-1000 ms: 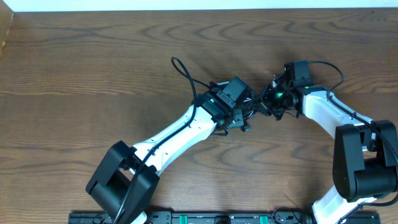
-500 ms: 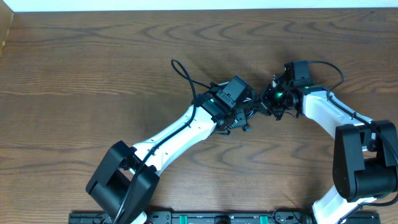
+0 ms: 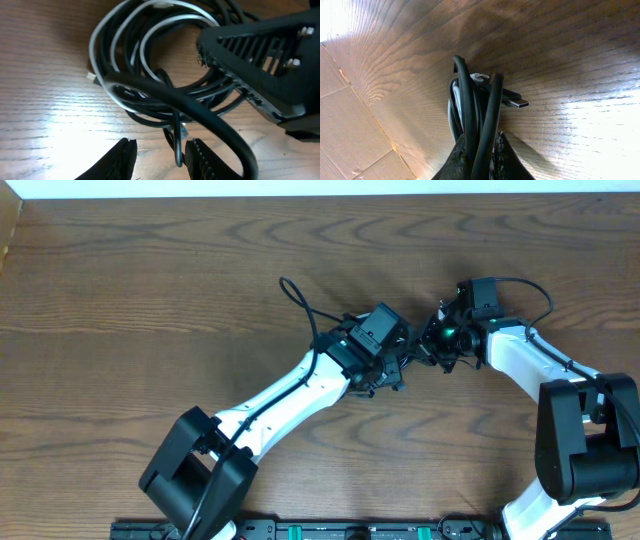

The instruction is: Untangle cables

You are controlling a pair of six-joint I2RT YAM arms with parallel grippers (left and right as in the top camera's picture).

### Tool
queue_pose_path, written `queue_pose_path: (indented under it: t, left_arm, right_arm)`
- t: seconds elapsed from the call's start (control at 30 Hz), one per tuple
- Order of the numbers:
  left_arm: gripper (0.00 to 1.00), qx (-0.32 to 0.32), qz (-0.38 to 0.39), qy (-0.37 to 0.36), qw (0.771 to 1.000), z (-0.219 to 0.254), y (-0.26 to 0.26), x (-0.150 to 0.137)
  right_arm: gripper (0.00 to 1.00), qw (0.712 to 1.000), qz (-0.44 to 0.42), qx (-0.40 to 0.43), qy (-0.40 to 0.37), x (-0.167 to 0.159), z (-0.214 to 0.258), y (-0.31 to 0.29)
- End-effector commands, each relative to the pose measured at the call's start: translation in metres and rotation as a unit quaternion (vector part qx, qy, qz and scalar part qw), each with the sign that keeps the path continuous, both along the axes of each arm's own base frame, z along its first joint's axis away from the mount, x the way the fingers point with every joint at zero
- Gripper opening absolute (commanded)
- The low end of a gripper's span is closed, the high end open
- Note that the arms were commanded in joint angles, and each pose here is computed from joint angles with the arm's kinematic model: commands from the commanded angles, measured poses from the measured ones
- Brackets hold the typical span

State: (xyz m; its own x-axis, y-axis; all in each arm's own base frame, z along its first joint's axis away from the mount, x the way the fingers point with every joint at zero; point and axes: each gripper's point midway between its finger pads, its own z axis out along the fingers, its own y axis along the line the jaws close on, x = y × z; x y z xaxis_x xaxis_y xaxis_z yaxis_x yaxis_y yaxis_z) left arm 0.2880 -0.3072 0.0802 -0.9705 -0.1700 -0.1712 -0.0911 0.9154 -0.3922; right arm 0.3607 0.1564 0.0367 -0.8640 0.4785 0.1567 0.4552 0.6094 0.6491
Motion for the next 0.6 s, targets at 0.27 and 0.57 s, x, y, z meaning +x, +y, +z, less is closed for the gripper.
queue_pose_path:
  t: [0.27, 0.57]
  left_arm:
    - [0.37, 0.018, 0.005, 0.039, 0.999, -0.039, -0.006, -0.007]
    - [0.36, 0.014, -0.007, 0.043, 0.999, -0.039, -0.013, -0.015]
  right_arm:
    - [0.01, 1.0, 0.004, 0.01, -0.003, 0.002, 0.003, 0.005]
    - [0.01, 1.0, 0.004, 0.01, -0.003, 0.002, 0.004, 0.005]
